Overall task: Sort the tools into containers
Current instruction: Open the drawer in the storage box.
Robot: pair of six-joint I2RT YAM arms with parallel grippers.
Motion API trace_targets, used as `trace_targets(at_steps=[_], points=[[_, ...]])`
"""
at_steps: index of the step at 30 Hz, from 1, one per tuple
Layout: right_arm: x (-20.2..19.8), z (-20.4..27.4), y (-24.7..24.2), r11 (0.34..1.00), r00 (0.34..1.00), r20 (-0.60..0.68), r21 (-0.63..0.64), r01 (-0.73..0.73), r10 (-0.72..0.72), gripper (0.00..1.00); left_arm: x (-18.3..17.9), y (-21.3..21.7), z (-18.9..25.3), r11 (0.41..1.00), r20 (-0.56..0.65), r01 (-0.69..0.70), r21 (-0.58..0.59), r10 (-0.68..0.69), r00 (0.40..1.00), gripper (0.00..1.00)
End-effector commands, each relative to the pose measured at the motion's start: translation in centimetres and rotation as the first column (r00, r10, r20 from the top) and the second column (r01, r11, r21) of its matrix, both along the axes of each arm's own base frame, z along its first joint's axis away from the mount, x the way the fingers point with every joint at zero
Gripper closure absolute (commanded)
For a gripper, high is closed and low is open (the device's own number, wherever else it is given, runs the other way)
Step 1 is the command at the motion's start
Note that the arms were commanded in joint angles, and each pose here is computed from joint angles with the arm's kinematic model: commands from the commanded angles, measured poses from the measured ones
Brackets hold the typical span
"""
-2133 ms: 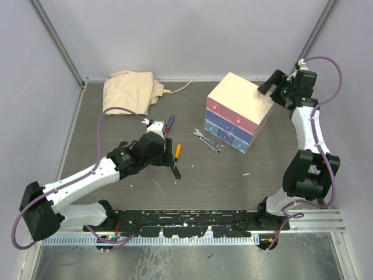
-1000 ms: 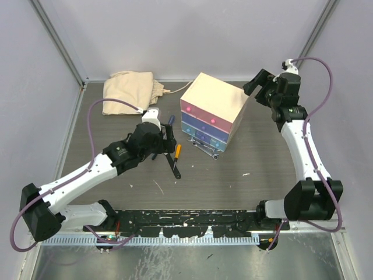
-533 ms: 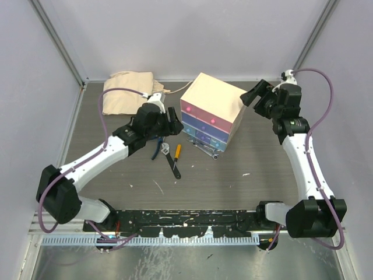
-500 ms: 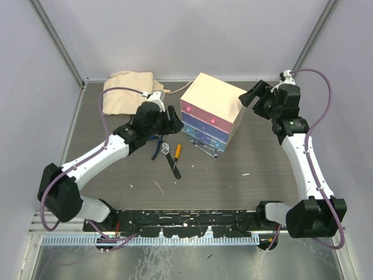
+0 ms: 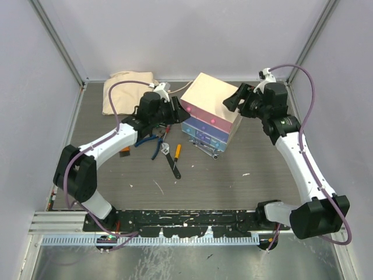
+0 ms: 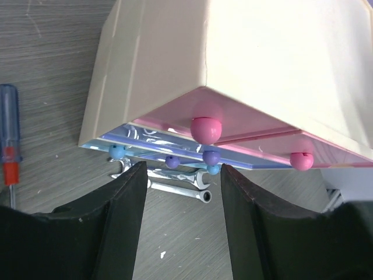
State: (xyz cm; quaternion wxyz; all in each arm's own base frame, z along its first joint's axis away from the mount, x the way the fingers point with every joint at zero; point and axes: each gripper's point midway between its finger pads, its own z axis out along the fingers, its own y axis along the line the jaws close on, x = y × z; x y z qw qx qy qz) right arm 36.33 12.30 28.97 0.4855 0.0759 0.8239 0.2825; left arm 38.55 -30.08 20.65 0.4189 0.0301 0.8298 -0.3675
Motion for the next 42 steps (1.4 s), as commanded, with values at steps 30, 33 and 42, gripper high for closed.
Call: trace_targets(at_steps=[30, 33, 42], points=[[3.3, -2.5, 5.0, 0.985, 0.988, 0.009, -0.077, -0.153, 0.154, 0.42, 3.9, -3.2, 3.8, 0.987, 0.117, 0.068, -0.143, -0.052, 0.992, 0.81], [3.2, -3.2, 4.7, 0.986, 0.99, -0.003, -0.088, -0.143, 0.144, 0.42, 3.7, -3.1, 3.9, 0.988, 0.127, 0.083, -0.131, -0.066, 0.99, 0.87], [3.1, -6.2, 3.6, 0.988, 0.993, -0.084, -0.124, -0.096, 0.086, 0.41, 1.2, -2.4, 4.1, 0.984, 0.154, 0.159, -0.079, -0.145, 0.977, 0.93]])
